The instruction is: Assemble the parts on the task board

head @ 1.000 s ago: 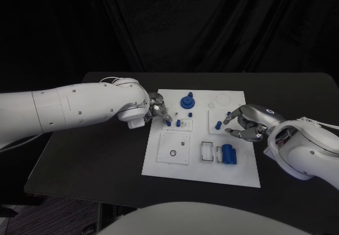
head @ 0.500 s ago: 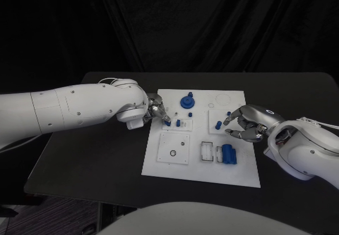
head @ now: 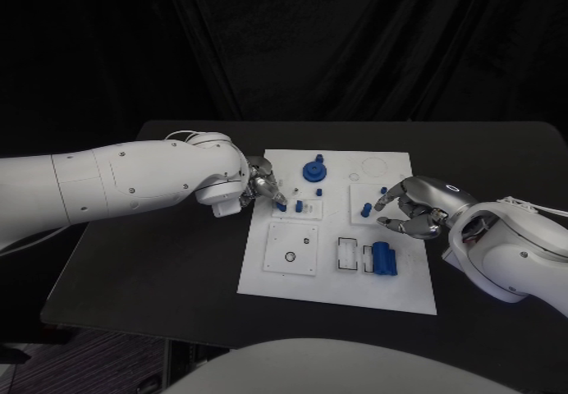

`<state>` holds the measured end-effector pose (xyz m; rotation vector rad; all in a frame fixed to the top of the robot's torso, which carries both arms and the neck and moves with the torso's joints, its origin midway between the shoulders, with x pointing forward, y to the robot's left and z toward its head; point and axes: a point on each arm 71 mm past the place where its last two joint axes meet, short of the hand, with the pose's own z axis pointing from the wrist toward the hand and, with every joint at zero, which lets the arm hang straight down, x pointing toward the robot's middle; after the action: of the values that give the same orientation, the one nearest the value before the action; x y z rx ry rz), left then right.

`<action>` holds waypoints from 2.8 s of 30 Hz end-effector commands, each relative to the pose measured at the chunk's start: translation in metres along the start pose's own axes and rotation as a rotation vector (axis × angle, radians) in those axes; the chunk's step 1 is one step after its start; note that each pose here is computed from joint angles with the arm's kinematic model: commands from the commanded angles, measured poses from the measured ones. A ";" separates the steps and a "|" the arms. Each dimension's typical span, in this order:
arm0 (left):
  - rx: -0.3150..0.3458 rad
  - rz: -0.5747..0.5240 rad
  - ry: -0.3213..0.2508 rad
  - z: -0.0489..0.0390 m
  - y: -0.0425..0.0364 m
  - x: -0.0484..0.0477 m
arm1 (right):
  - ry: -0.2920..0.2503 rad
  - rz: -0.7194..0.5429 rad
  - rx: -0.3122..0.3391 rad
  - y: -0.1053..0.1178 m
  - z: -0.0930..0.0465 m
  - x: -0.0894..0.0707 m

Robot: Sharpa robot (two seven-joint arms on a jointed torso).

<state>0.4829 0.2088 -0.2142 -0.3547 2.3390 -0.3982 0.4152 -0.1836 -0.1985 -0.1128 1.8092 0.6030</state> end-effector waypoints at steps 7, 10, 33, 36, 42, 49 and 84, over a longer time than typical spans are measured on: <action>0.003 0.018 0.049 0.0020 -0.0010 0.0100 | 0.011 0.005 0.017 -0.001 0.000 0.001; 0.002 0.027 0.046 0.0022 -0.0005 0.0100 | 0.012 0.006 0.016 -0.001 0.000 0.002; 0.020 0.062 0.028 0.0028 -0.0024 0.0100 | 0.023 0.010 0.019 0.000 0.000 0.003; 0.019 0.064 0.031 0.0030 -0.0020 0.0103 | 0.025 0.009 0.020 0.000 0.000 0.003; 0.009 0.064 0.032 0.0036 -0.0001 0.0095 | 0.031 0.012 0.022 -0.001 0.001 0.003; -0.015 0.063 0.030 0.0047 0.0032 0.0080 | 0.034 0.017 0.023 -0.001 0.001 0.004; 0.554 0.039 -0.533 -0.0152 -0.0107 -0.0400 | -0.046 0.049 -0.024 -0.001 -0.006 -0.003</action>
<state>0.5023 0.2231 -0.1903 -0.2330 1.8342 -0.6609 0.4116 -0.1880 -0.1972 -0.0830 1.8091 0.6301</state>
